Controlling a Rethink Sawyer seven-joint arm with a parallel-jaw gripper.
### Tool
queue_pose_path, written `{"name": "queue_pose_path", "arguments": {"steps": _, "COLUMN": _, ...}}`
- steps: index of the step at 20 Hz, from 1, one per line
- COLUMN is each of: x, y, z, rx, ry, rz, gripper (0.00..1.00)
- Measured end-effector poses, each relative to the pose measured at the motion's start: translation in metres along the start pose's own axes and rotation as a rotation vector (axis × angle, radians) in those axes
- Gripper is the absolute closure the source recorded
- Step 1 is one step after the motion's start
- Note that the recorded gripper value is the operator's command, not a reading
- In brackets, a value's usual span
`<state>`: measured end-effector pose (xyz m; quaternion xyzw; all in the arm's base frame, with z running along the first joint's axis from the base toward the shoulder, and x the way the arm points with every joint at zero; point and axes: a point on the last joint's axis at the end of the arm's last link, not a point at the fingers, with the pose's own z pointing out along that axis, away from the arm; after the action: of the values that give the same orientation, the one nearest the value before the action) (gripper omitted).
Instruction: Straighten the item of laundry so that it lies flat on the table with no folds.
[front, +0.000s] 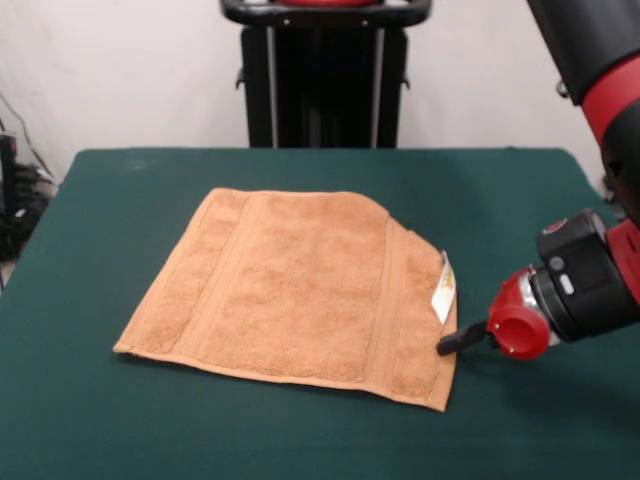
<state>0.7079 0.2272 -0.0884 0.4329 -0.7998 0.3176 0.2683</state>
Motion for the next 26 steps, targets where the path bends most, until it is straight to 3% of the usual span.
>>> {"name": "queue_pose_path", "arguments": {"steps": 26, "x": -0.0041, "y": 0.0027, "z": -0.0059, "rx": -0.024, "ry": -0.022, "rz": 0.004, "gripper": 1.00}}
